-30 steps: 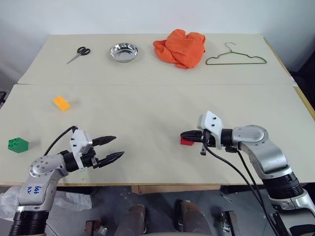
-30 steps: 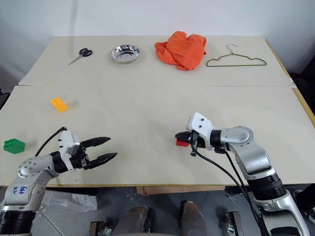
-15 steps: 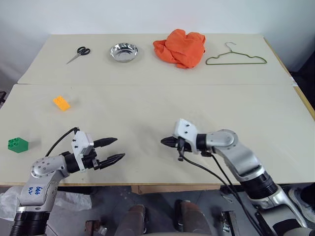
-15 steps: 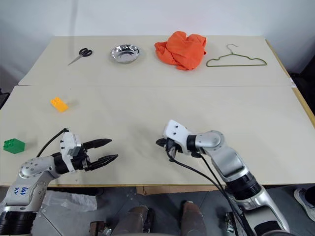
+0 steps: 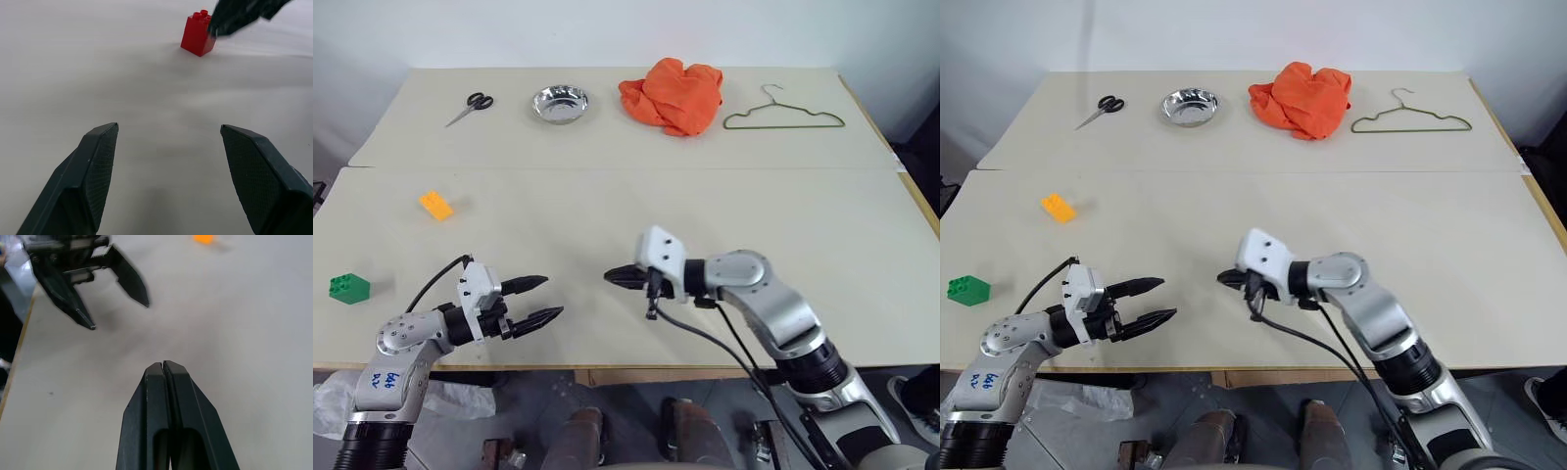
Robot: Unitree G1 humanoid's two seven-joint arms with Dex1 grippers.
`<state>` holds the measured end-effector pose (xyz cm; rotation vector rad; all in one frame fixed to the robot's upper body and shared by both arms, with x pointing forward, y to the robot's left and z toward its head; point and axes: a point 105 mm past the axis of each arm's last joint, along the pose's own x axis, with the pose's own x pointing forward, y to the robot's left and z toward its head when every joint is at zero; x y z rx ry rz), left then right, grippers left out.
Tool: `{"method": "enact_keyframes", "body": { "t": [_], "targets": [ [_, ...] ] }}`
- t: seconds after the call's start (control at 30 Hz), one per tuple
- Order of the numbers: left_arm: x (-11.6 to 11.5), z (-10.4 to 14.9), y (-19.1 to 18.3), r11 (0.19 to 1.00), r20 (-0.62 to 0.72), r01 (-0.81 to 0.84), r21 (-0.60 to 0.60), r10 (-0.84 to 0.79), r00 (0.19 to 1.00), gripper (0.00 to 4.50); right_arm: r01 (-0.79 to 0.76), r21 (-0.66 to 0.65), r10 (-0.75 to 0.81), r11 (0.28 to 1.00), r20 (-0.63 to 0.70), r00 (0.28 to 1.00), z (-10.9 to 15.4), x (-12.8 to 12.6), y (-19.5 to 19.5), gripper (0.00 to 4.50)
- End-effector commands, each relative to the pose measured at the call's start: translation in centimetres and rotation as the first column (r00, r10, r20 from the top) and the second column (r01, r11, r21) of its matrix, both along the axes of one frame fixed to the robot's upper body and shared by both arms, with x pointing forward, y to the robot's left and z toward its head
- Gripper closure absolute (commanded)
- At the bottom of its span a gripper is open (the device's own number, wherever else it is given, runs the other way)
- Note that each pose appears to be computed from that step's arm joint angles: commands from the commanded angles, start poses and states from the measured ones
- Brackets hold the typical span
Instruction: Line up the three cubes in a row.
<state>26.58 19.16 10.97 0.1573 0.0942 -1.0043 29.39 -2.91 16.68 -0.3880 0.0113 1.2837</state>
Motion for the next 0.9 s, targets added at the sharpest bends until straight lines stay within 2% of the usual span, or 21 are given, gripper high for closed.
{"method": "enact_keyframes", "body": {
  "t": [0.03,0.13,0.27,0.43,0.53,0.63,0.77,0.9],
  "targets": [
    [-0.2,0.4,-0.2,1.0,0.021,0.009,0.0,-0.009,1.0,0.96,0.007,0.059,-0.012,0.998,0.081,0.997,2.4,0.2,-2.5,3.91],
    [-0.2,0.6,-0.2,1.0,0.027,0.012,-0.005,-0.012,1.0,0.96,0.077,0.066,-0.082,0.995,0.065,0.995,2.4,1.8,-5.5,2.96],
    [-0.6,1.1,-0.6,0.998,0.033,0.063,-0.019,-0.062,0.998,0.96,0.067,0.079,-0.069,0.995,0.027,0.997,1.6,2.3,-7.5,1.65],
    [-1.6,1.4,-1.5,0.987,0.042,0.163,0.003,-0.163,0.986,0.96,-0.015,-0.063,0.015,0.998,-0.002,1.0,-1.9,2.2,-8.5,0.2],
    [-1.7,1.5,-1.8,0.983,0.045,0.182,0.016,-0.183,0.982,0.96,-0.008,-0.052,0.008,0.999,0.002,1.0,-2.3,3.0,-8.3,0.2],
    [-1.8,1.5,-1.8,0.983,0.058,0.179,0.034,-0.18,0.982,0.96,-0.019,-0.105,0.021,0.994,0.014,1.0,-3.1,3.8,-8.1,0.2],
    [-1.7,1.3,-1.7,0.99,0.061,0.14,0.022,-0.141,0.988,0.96,-0.048,-0.067,0.045,0.997,-0.047,0.998,-3.6,4.1,-7.0,0.2],
    [-1.4,1.5,-1.6,0.995,0.068,0.098,-0.007,-0.097,0.993,0.96,-0.045,-0.1,0.042,0.994,-0.032,0.999,-4.4,4.7,-6.5,0.2]
  ]
}}
